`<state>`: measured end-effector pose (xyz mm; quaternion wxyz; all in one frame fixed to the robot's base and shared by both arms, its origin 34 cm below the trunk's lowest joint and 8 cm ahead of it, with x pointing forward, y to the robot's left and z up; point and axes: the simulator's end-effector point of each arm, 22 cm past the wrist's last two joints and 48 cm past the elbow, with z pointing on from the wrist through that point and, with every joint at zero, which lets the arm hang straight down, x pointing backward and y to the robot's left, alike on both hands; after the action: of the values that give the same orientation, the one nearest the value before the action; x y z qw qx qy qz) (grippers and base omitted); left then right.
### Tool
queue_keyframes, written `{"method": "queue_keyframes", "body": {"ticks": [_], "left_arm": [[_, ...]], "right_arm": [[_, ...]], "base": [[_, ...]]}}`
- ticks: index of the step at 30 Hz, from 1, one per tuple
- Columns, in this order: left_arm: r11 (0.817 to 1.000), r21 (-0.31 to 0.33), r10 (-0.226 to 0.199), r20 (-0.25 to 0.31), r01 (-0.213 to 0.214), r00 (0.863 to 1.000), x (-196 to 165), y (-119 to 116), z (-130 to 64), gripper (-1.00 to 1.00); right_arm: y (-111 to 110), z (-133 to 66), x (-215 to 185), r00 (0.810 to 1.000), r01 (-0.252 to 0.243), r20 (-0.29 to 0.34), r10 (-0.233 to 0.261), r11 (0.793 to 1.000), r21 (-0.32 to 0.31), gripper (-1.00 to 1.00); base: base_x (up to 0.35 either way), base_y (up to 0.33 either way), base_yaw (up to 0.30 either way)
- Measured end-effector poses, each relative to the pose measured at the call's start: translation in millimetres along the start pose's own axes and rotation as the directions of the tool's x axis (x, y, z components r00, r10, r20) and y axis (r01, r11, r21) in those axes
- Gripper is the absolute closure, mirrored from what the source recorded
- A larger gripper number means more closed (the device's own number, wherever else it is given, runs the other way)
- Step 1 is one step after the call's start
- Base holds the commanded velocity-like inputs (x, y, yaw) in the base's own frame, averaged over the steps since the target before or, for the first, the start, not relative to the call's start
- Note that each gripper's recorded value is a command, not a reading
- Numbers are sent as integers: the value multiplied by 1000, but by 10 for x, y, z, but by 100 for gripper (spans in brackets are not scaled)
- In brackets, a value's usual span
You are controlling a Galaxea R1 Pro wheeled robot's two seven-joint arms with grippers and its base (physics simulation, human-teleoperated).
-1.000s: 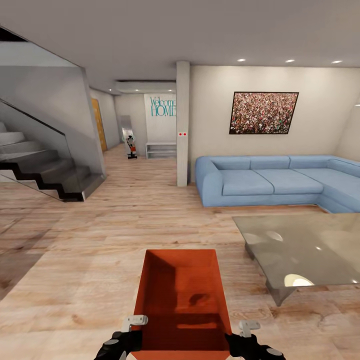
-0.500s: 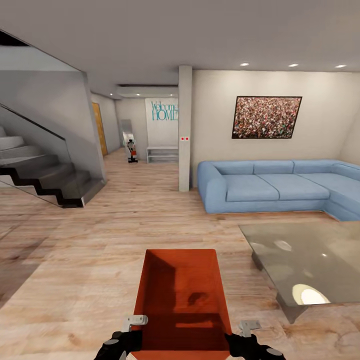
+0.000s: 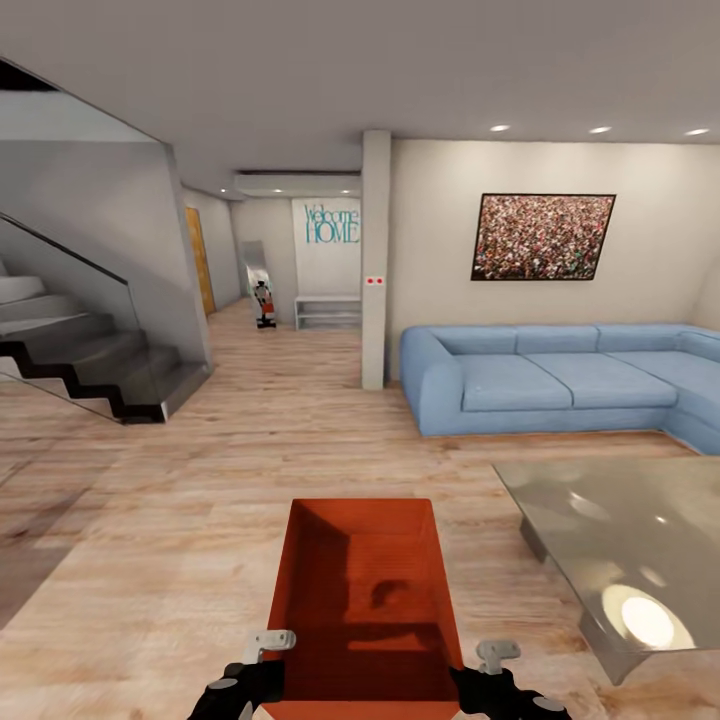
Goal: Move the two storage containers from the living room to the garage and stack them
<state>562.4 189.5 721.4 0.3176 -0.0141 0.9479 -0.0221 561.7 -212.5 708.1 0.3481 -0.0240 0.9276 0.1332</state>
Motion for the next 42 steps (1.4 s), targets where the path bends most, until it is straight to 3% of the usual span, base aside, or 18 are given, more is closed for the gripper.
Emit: {"method": "queue_keyframes", "body": {"ticks": [16, 33, 42], "left_arm": [[1000, 0, 0, 0, 0, 1000, 1, 8, 1, 100], [1000, 0, 0, 0, 0, 1000, 1, 8, 0, 100], [1000, 0, 0, 0, 0, 1000, -3, 7, -1, 100]], "right_arm": [[7, 2, 0, 1000, 0, 0, 0, 1000, 0, 100], [7, 3, 0, 1000, 0, 0, 0, 1000, 0, 100], [7, 2, 0, 1000, 0, 0, 0, 1000, 0, 100]], "base": [[283, 183, 10], [285, 151, 264], [302, 89, 37]]}}
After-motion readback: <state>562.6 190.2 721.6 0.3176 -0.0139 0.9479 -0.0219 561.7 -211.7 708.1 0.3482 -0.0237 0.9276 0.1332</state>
